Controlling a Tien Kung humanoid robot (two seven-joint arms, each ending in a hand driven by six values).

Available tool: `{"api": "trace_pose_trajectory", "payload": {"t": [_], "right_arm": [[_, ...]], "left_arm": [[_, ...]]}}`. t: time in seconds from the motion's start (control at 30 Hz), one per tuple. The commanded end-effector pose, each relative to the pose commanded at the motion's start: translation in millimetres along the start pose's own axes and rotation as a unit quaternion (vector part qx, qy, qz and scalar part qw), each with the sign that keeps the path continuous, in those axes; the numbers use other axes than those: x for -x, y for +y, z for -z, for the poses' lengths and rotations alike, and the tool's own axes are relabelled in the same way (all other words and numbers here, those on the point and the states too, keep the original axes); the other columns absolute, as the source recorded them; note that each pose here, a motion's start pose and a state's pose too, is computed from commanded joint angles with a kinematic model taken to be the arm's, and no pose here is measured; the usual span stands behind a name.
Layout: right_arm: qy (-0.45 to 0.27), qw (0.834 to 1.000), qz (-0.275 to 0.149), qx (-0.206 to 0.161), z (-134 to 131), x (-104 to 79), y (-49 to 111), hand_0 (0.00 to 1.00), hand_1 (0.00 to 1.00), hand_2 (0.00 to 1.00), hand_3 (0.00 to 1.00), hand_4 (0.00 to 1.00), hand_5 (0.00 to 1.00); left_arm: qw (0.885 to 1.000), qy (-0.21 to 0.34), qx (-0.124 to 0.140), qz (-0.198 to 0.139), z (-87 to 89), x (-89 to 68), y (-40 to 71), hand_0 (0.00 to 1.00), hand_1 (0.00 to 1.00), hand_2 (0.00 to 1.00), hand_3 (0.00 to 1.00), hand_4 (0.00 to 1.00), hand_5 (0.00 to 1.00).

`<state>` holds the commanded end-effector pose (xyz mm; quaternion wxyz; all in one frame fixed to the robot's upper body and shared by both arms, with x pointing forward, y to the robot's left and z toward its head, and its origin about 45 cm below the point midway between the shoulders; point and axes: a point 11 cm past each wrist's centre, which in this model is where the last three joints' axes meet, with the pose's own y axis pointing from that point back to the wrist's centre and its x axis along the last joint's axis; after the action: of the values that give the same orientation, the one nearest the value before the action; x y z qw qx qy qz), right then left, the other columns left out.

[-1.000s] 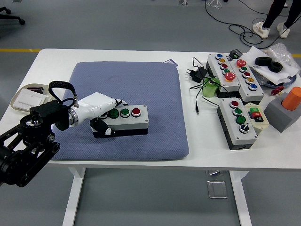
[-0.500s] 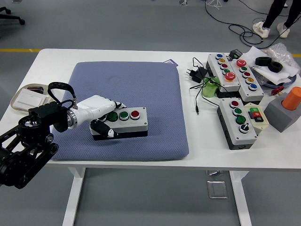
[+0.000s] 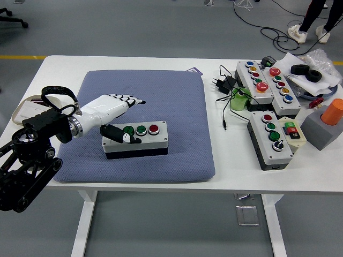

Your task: Pick up the button,place it on the desk,press the button,press the button

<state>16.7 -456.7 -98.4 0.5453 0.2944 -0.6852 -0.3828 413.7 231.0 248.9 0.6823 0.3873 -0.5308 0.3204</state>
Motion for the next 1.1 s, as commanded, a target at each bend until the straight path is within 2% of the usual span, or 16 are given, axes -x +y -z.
{"api": "trace_pose_trajectory", "payload": {"t": [0.03, 0.07, 0.2, 0.23, 0.33, 0.4, 0.43, 0.5, 0.6, 0.63, 0.73, 0.8, 0.83, 1.0, 1.03, 1.1], "right_arm": [[-0.002, 1.0, 0.0, 0.0, -0.4, -0.1, 0.0, 0.63, 0.496, 0.543, 0.584, 0.268, 0.019], [-0.003, 1.0, 0.0, 0.001, -0.5, -0.1, 0.0, 0.63, 0.496, 0.543, 0.584, 0.268, 0.019], [-0.001, 1.0, 0.0, 0.001, -0.4, -0.1, 0.0, 0.63, 0.496, 0.543, 0.584, 0.268, 0.019], [-0.001, 1.0, 0.0, 0.001, -0.6, 0.0, 0.0, 0.63, 0.496, 0.543, 0.585, 0.268, 0.018], [-0.003, 1.0, 0.001, 0.002, -2.1, 0.1, -0.1, 0.63, 0.496, 0.543, 0.585, 0.268, 0.018], [-0.005, 1.0, 0.001, 0.002, -2.3, 0.2, -0.1, 0.63, 0.496, 0.543, 0.585, 0.268, 0.018], [-0.005, 1.0, 0.001, 0.002, -2.2, 0.4, 0.0, 0.63, 0.496, 0.544, 0.585, 0.268, 0.018], [-0.006, 1.0, 0.002, 0.003, -2.1, 0.8, 0.0, 0.63, 0.496, 0.544, 0.585, 0.268, 0.018], [-0.005, 1.0, 0.002, 0.003, -2.2, 1.4, 0.1, 0.63, 0.496, 0.544, 0.585, 0.268, 0.018], [-0.005, 1.0, 0.003, 0.003, -2.3, 1.6, 0.2, 0.63, 0.497, 0.544, 0.584, 0.268, 0.018], [-0.004, 1.0, 0.003, 0.004, -2.4, 1.9, 0.2, 0.63, 0.497, 0.544, 0.584, 0.268, 0.018], [-0.002, 1.0, 0.003, 0.004, -2.8, 1.7, 0.2, 0.63, 0.497, 0.544, 0.584, 0.268, 0.018], [-0.002, 1.0, 0.003, 0.005, -3.2, 1.7, 0.1, 0.629, 0.496, 0.544, 0.584, 0.268, 0.019], [-0.003, 1.0, 0.002, 0.006, -4.9, 0.7, -0.1, 0.629, 0.496, 0.544, 0.584, 0.268, 0.019], [-0.003, 1.0, 0.001, 0.006, -5.1, 0.6, -0.1, 0.629, 0.496, 0.544, 0.584, 0.267, 0.019], [-0.003, 1.0, 0.001, 0.007, -5.5, 0.4, -0.1, 0.629, 0.496, 0.544, 0.584, 0.267, 0.019]], "left_arm": [[1.0, 0.002, -0.004, -0.03, 0.5, -11.1, 5.6, 0.75, 0.857, 0.954, 0.962, 0.99, 0.749], [0.999, 0.003, -0.006, -0.043, 0.4, -16.1, 7.9, 0.75, 0.857, 0.954, 0.962, 0.99, 0.749], [0.989, 0.026, -0.014, -0.143, -0.8, -51.1, 23.0, 0.75, 0.857, 0.954, 0.962, 0.99, 0.749], [0.986, 0.027, -0.014, -0.164, -1.6, -57.9, 26.5, 0.415, 0.559, 0.645, 0.906, 0.913, 0.808], [0.974, 0.04, -0.019, -0.221, -0.2, -75.9, 40.3, 0.415, 0.559, 0.645, 0.906, 0.913, 0.808], [0.97, 0.045, -0.019, -0.24, 0.1, -82.2, 45.9, 0.415, 0.559, 0.645, 0.906, 0.913, 0.808], [0.968, 0.047, -0.018, -0.248, -0.4, -85.3, 48.7, 0.121, 0.228, 0.271, 0.74, 0.699, 0.621], [0.965, 0.053, -0.018, -0.258, -2.6, -89.7, 53.2, 0.121, 0.228, 0.271, 0.74, 0.699, 0.621], [0.968, 0.061, -0.013, -0.242, -9.1, -87.4, 53.5, 0.121, 0.228, 0.271, 0.74, 0.699, 0.621], [0.97, 0.064, -0.011, -0.234, -11.5, -85.3, 52.9, 0.041, 0.036, 0.083, 0.691, 0.386, 0.087], [0.976, 0.07, -0.006, -0.205, -17.2, -77.8, 50.5, 0.041, 0.036, 0.083, 0.691, 0.386, 0.087], [0.982, 0.075, -0.006, -0.172, -19.9, -69.4, 48.3, 0.041, 0.036, 0.083, 0.691, 0.386, 0.087], [0.984, 0.076, -0.005, -0.158, -20.9, -65.5, 47.7, 0.027, 0.002, 0.025, 0.702, 0.335, 0.002], [0.994, 0.082, -0.001, -0.078, -27.7, -44.2, 45.8, 0.027, 0.002, 0.025, 0.702, 0.335, 0.002], [0.995, 0.081, -0.001, -0.066, -28.8, -41.3, 45.4, 0.026, 0.002, 0.002, 0.706, 0.272, 0.002], [0.996, 0.077, -0.004, -0.04, -30.4, -35.0, 44.6, 0.026, 0.002, 0.002, 0.706, 0.272, 0.002]]}}
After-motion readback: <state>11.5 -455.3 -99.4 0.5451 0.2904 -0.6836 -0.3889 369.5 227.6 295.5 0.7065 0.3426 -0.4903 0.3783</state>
